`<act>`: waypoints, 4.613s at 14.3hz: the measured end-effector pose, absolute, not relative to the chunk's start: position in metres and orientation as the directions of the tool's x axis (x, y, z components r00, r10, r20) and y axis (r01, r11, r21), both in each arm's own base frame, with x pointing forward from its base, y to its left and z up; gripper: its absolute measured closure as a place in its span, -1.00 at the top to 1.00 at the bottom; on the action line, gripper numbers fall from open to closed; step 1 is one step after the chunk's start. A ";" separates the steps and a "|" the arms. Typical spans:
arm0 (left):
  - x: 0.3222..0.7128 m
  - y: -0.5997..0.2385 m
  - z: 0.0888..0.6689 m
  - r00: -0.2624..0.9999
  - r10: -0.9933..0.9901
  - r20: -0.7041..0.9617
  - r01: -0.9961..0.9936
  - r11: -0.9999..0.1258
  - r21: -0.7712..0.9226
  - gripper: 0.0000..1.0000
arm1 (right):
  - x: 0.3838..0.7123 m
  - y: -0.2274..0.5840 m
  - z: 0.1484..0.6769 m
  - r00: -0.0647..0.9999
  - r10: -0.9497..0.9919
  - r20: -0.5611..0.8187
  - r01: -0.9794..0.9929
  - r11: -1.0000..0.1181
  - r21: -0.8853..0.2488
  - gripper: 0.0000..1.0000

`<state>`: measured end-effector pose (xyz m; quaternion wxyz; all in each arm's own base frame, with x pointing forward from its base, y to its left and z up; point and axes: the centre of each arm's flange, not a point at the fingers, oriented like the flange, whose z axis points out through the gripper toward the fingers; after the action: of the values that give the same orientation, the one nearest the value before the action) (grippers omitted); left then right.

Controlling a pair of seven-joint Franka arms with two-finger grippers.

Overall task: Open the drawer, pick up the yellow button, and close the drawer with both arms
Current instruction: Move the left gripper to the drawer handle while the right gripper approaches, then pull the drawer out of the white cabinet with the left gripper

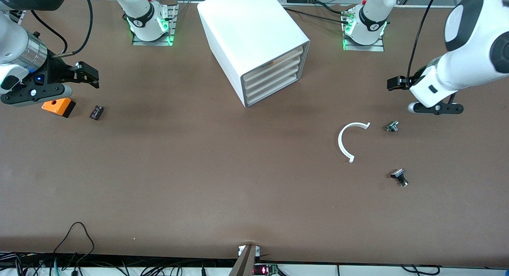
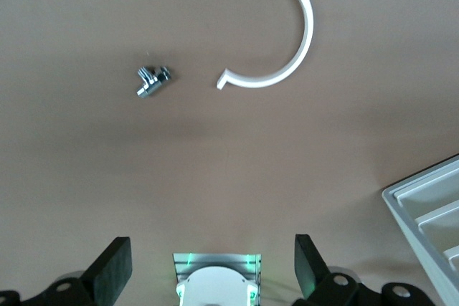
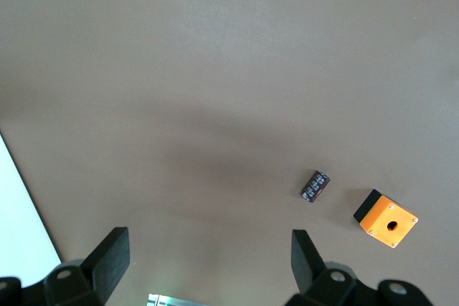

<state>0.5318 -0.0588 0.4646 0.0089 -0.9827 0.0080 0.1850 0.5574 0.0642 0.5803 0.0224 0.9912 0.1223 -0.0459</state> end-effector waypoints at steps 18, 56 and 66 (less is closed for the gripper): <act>0.472 -0.181 0.332 0.731 -0.395 -0.556 0.111 -0.735 0.669 1.00 | 0.571 0.180 0.535 0.927 0.370 -0.065 0.375 -0.918 0.129 1.00; 0.444 -0.260 0.288 0.826 -0.350 -0.443 0.126 -0.651 0.748 -0.45 | 0.541 0.396 0.506 0.068 0.995 0.076 0.998 -0.068 0.001 1.00; 0.498 -0.196 0.302 0.911 -0.246 -0.332 0.074 -0.693 0.717 -0.45 | 0.515 0.461 0.488 -0.037 0.992 0.118 0.998 0.042 -0.040 1.00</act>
<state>0.4984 -0.1963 0.3021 -0.3891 -0.8967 0.0477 0.2056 0.5147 0.4613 0.4878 -0.0565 0.6914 0.7197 0.0263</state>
